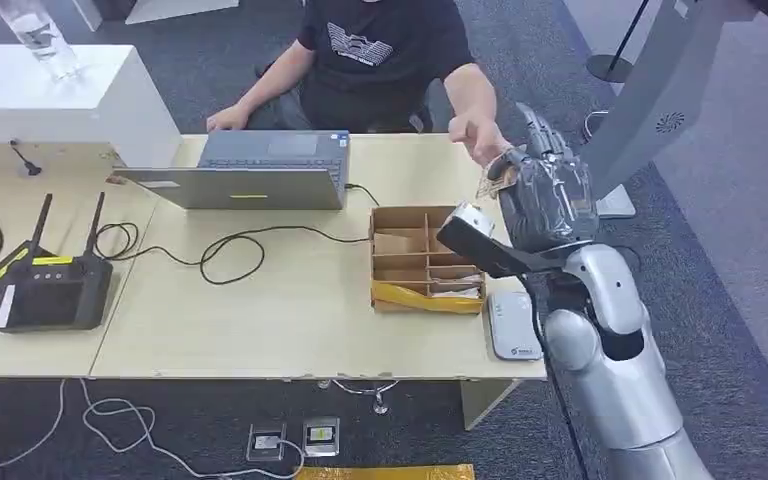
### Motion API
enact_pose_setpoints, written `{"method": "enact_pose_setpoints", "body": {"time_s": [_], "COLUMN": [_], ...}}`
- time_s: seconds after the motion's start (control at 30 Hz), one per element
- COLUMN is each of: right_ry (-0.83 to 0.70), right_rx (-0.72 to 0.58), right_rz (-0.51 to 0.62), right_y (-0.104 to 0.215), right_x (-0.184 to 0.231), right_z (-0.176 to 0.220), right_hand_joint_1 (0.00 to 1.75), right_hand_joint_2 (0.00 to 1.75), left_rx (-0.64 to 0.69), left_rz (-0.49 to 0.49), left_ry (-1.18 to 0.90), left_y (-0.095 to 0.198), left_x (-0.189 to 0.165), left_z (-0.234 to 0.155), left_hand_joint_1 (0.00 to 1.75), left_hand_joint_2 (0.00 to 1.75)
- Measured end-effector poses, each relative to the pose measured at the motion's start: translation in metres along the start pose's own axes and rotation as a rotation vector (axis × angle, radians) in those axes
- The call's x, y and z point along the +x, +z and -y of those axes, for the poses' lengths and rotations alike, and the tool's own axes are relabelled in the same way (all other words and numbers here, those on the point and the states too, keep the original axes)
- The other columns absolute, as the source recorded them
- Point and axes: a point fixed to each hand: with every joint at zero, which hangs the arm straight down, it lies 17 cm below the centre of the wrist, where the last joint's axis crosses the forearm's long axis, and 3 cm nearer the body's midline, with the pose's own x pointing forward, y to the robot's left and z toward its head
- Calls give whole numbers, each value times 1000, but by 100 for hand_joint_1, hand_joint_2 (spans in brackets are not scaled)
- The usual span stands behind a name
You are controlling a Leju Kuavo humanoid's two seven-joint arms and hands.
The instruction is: Pass the card to the sensor for recognition and then transmit it.
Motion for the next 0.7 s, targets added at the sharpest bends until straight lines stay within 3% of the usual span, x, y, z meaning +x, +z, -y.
{"method": "enact_pose_setpoints", "body": {"time_s": [0.47, 0.5, 0.53, 0.57, 0.7], "right_ry": [0, 0, 1, 1, 7], "right_rx": [78, 81, 85, 89, 101], "right_rz": [-13, -15, -18, -21, -30], "right_y": [6, 6, 6, 7, 9], "right_x": [-3, -4, -5, -6, -10], "right_z": [-36, -37, -39, -41, -47], "right_hand_joint_1": [169, 157, 49, 0, 0], "right_hand_joint_2": [175, 175, 175, 175, 175], "left_rx": [-4, -5, -6, -6, -7], "left_rz": [-18, -18, -18, -18, -18], "left_ry": [-2, -2, -2, -2, 0], "left_y": [0, 0, 0, 0, 0], "left_x": [-4, -4, -4, -4, -4], "left_z": [3, 3, 4, 4, 5], "left_hand_joint_1": [0, 0, 0, 0, 0], "left_hand_joint_2": [0, 0, 0, 0, 0]}}
